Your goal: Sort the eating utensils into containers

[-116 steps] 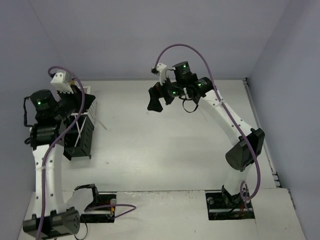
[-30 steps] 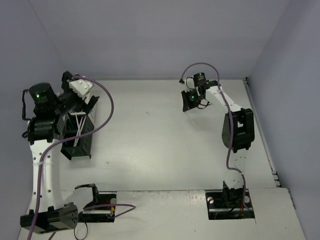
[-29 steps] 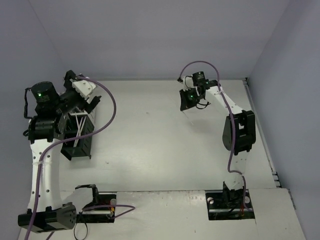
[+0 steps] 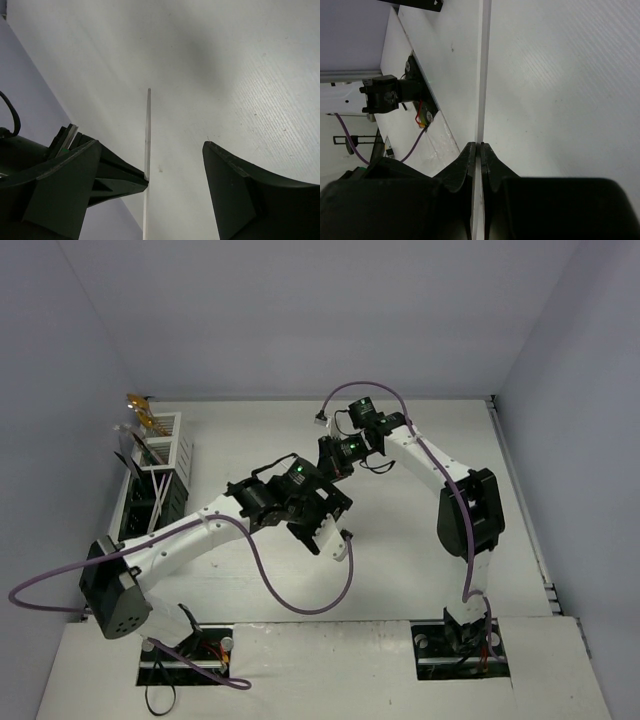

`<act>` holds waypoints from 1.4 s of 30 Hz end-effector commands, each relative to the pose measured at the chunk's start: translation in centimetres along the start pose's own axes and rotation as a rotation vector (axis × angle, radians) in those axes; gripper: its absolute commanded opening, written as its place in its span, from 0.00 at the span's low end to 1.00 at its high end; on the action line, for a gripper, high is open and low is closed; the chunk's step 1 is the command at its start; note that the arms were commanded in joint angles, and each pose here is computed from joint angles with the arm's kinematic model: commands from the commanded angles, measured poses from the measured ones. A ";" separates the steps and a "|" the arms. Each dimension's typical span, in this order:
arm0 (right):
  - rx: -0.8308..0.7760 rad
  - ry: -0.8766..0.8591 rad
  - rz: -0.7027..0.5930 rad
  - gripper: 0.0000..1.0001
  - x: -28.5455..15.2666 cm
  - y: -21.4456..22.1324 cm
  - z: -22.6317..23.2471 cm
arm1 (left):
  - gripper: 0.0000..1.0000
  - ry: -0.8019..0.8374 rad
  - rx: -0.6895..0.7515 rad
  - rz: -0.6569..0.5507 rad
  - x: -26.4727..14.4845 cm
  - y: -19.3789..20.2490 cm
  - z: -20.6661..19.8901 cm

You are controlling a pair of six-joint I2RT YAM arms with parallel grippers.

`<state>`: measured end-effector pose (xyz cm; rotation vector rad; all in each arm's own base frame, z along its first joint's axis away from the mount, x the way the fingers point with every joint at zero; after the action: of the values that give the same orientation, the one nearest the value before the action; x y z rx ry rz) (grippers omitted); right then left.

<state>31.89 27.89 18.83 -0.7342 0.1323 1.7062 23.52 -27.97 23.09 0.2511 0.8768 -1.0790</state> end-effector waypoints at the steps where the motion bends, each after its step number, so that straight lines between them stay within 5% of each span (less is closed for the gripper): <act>1: 0.003 -0.031 -0.034 0.00 -0.5 -0.6 1.7 | 0.78 -0.069 -0.008 0.037 -0.5 0.2 2.9; 5: 0.019 -0.037 -0.044 0.00 -0.7 -0.6 2.0 | 0.70 -0.043 -0.033 0.068 0.7 1.0 2.9; 11: 0.032 -0.042 -0.040 0.00 -0.6 -0.4 2.0 | 0.39 -0.006 -0.063 0.143 2.1 2.3 2.5; 14: 0.030 -0.047 -0.044 0.00 -0.8 -0.4 2.3 | 0.07 -0.008 -0.081 0.160 1.9 2.4 2.3; 16: 0.021 -0.065 -0.041 0.03 -0.8 -0.5 2.7 | 0.00 -0.016 -0.098 0.165 1.6 2.3 2.2; 18: 0.011 -0.076 -0.044 0.32 -1.0 -0.7 2.9 | 0.00 -0.031 -0.100 0.165 0.9 2.0 2.2; 19: 0.001 -0.079 -0.049 0.55 -1.3 -0.8 3.2 | 0.00 -0.043 -0.098 0.164 0.5 1.7 2.3; 22: -0.027 -0.074 -0.100 0.96 -3.0 -1.8 3.4 | 0.00 -0.087 -0.114 0.155 -1.3 0.2 2.4; 25: -0.034 -0.064 -0.187 1.00 -6.2 -3.6 2.9 | 0.00 -0.167 -0.185 0.139 -4.5 -1.3 2.4; 29: -0.050 0.037 -0.356 1.00 -11.9 -6.4 0.8 | 0.00 -0.338 -0.456 0.130 -9.5 -2.4 2.7; 35: -0.109 0.194 -0.453 1.00 -14.8 -7.2 -1.3 | 0.00 -0.754 -1.145 0.044 -20.0 3.7 2.0; 40: -0.079 0.225 -0.422 1.00 -13.9 -6.4 -3.3 | 0.00 -1.302 -1.329 0.037 -28.4 6.5 -0.9; 42: -0.075 0.224 -0.414 1.00 -13.6 -6.3 -3.6 | 0.00 -1.404 -1.351 0.106 -29.8 6.7 -2.3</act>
<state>40.73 16.19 24.40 -0.8799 0.1116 1.2429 24.55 -5.69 37.43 -1.1268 0.3915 -0.1654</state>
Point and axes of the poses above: each gripper's point midway between its finger pads, its own x axis out along the fingers, its own z axis along the line the jaws close on, y = z × x, the point moved 5 cm from there along -x, back along the fingers, and after that the axes turned 7 degrees about x, right-handed, at the moved point
